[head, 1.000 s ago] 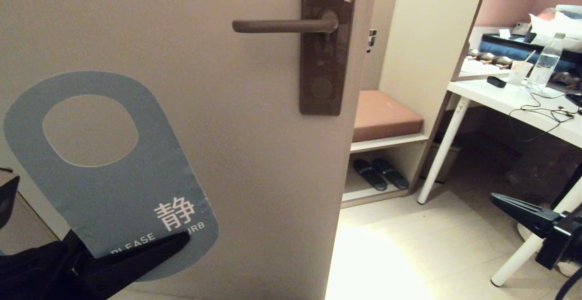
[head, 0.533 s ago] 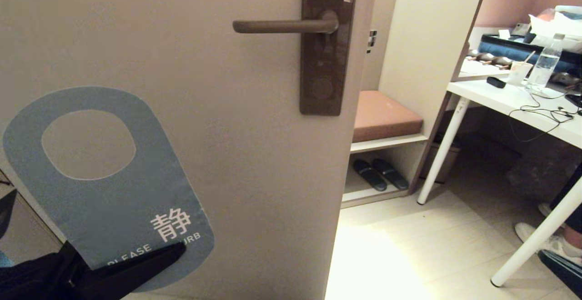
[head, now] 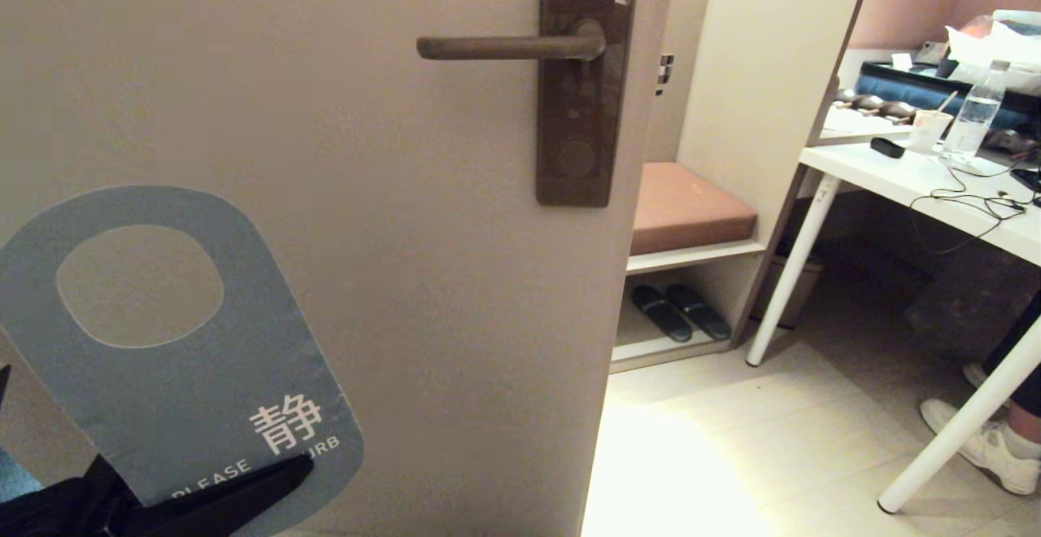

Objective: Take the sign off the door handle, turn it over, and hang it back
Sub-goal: Hang the sign back with the other side facing out

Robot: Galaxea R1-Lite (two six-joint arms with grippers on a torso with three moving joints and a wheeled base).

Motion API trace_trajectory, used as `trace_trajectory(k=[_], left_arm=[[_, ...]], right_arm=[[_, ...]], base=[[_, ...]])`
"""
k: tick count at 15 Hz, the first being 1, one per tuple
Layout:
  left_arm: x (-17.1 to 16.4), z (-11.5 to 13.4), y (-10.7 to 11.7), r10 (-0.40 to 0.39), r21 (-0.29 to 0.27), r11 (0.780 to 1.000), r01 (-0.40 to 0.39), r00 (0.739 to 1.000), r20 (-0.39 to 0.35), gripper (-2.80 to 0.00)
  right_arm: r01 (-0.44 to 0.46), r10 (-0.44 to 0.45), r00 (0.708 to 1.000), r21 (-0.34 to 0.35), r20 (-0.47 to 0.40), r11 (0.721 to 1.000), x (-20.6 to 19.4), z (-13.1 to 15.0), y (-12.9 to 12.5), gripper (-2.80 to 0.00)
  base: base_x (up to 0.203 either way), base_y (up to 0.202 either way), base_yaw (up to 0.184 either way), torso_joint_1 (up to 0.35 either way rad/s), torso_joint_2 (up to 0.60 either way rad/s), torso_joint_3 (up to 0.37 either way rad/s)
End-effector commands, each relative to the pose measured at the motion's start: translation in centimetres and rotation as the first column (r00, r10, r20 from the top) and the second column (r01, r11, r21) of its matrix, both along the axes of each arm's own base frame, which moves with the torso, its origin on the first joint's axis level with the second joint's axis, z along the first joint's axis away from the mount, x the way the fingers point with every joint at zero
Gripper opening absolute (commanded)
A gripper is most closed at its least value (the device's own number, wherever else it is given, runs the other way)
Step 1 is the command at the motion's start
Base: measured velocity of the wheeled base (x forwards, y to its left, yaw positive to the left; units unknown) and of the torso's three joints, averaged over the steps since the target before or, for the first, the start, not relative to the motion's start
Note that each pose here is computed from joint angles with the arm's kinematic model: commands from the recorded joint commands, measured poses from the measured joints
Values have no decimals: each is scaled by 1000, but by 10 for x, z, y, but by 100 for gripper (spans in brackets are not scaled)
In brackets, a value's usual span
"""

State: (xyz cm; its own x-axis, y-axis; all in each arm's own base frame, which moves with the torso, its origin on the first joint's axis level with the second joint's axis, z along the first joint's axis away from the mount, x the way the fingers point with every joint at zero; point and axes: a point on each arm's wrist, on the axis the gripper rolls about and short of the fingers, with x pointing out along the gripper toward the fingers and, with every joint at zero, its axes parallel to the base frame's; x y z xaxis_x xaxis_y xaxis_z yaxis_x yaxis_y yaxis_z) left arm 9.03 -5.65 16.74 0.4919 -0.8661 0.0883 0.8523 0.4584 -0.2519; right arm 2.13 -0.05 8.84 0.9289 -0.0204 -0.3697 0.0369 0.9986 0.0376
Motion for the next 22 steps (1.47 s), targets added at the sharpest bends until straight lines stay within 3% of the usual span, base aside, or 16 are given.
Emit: trace_trajectory(k=[1,5,11,13,16,22], left_arm=[[0,2,1,9,-5,1000,-8,1000,11,-280],[2,3,1,10,-7,1000,-10,1000,12,-280],[2,8,1,13,-16,1000,-13,999,35,-280],[1,9,1,14,-20,1000,-13,999,45,-280],[-2,11,3,14,-28,1000,-12,998,63,-280],[0,11,2,40,-31,999,-38,998,55,-280]], right_arm=[[-10,10,1000,1,11,1000,-7,-3,0,-280],[-21,17,985,20,172,1000,-24,-4,1,-280],[-11,4,916,14,402,1000,-44,-8,0,-280],[7,-4,918,-5,397,1000,-44,-10,0,-280],[-20,27,944,-23,329,1000,-46,-13,0,-280],[-16,17,939,-5,342,1000,-46,-12,0,-280]], base=[[0,0,0,0,0,0],[0,0,0,0,0,0],[0,0,0,0,0,0],[0,0,0,0,0,0],[0,0,0,0,0,0],[0,0,0,0,0,0]])
